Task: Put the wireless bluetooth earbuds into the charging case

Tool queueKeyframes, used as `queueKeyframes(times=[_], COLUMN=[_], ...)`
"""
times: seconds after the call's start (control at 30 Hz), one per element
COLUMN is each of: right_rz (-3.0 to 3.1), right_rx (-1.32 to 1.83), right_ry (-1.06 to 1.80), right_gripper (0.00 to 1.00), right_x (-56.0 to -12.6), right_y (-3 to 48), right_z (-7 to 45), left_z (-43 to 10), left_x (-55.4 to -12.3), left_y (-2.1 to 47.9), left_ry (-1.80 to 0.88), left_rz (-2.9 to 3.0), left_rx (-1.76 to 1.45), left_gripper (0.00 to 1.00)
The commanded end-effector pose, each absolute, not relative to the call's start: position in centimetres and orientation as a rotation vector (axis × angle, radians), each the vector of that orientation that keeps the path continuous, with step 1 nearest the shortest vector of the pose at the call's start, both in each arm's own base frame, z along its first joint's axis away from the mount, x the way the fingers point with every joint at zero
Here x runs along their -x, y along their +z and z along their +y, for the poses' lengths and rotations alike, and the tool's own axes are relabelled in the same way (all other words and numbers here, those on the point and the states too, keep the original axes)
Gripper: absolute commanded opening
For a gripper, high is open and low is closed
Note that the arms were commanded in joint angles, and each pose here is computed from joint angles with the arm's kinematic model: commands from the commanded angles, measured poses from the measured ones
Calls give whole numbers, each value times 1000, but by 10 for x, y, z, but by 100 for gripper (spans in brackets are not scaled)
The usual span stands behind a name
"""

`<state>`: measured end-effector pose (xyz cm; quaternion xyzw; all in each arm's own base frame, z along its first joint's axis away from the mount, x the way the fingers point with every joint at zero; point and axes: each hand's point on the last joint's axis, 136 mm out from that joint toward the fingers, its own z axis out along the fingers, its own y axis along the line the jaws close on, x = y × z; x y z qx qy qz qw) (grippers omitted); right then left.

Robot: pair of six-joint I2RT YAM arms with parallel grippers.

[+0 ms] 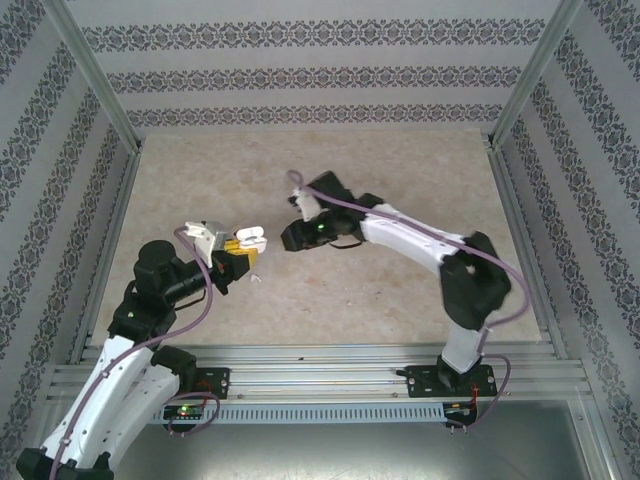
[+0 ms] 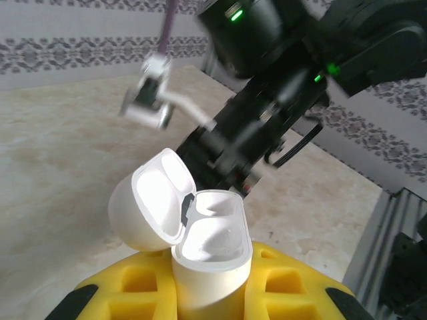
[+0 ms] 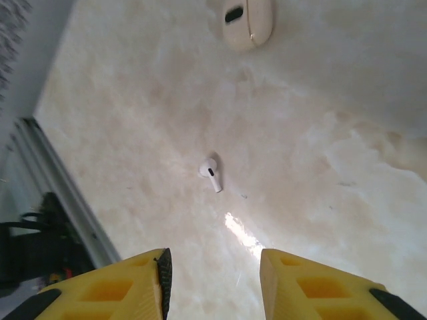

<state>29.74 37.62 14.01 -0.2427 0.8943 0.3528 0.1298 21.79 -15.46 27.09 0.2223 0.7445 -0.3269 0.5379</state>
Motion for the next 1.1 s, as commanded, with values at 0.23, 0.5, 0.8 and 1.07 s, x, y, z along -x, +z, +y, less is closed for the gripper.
queueKeyframes(times=[0.23, 0.5, 0.8, 1.07], right_rz=[2598, 2615, 2669, 2703], right_rx=[1110, 1262, 1336, 1327], right_ry=[859, 694, 565, 457], right_gripper=[43, 45, 47, 36], right_x=[-291, -286, -275, -275], right_y=[100, 69, 36, 27], right_z=[448, 470, 470, 454], left_z=[-129, -129, -129, -137], left_x=[-190, -182, -182, -180], left_y=[278, 276, 273, 275], left_ry=[-616, -618, -608, -650], left_rz=[1782, 1771, 1774, 1742], left_rx=[-524, -543, -554, -593], left_gripper=[0, 0, 0, 0])
